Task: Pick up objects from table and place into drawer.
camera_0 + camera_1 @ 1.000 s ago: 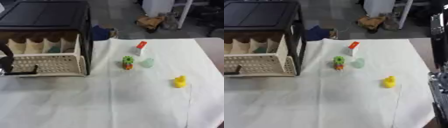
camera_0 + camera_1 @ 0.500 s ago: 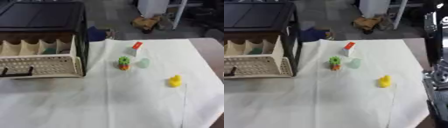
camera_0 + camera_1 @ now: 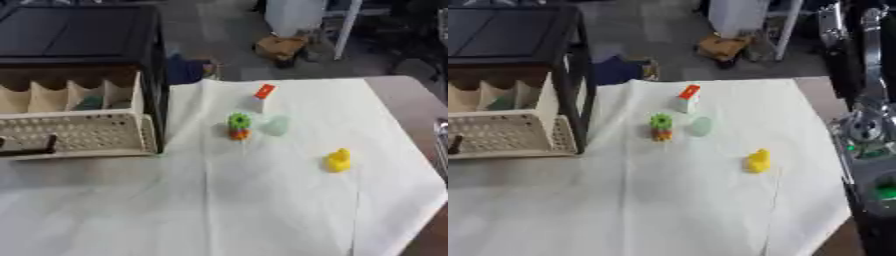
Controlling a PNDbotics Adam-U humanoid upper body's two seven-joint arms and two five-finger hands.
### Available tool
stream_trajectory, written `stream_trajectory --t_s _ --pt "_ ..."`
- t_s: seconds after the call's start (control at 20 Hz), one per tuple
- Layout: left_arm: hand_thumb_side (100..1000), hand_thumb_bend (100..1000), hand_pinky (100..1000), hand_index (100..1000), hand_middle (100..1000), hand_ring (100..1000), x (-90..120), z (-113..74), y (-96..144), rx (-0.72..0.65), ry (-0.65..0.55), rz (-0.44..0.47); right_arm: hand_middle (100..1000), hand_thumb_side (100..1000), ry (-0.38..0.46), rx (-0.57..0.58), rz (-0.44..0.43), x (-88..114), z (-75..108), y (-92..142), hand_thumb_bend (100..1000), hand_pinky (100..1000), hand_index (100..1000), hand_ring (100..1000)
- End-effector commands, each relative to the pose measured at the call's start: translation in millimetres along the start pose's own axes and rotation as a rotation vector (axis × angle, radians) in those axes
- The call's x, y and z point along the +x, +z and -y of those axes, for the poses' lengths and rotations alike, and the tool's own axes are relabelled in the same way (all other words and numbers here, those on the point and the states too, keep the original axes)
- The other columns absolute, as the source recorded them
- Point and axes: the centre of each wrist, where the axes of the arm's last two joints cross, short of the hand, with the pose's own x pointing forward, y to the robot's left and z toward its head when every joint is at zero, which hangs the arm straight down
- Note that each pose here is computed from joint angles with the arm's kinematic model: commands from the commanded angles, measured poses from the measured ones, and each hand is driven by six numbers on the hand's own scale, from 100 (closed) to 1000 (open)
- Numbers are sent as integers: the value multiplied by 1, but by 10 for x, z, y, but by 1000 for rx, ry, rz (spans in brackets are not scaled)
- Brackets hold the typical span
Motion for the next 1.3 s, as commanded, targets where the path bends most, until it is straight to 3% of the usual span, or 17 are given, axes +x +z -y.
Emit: stream_trajectory --t_s 0.05,0.45,0.85,1.2,1.3 --pt "1000 100 178 668 227 129 13 -59 19 30 17 6 577 1000 138 50 11 -79 85 -176 436 687 841 593" --pt "1000 100 337 745 376 340 -71 -22 155 133 120 32 570 1000 359 253 39 -288 104 -485 555 716 850 619" --pt "1000 100 350 732 383 345 -136 82 289 99 176 5 648 1000 539 576 90 -455 91 -721 709 769 919 708" --pt "1000 100 352 728 386 346 -150 103 317 100 185 -8 676 810 565 785 70 -594 127 -810 799 775 902 743" --pt "1000 100 353 727 388 346 -154 109 326 97 184 -14 671 695 567 829 59 -630 138 -802 831 774 891 747"
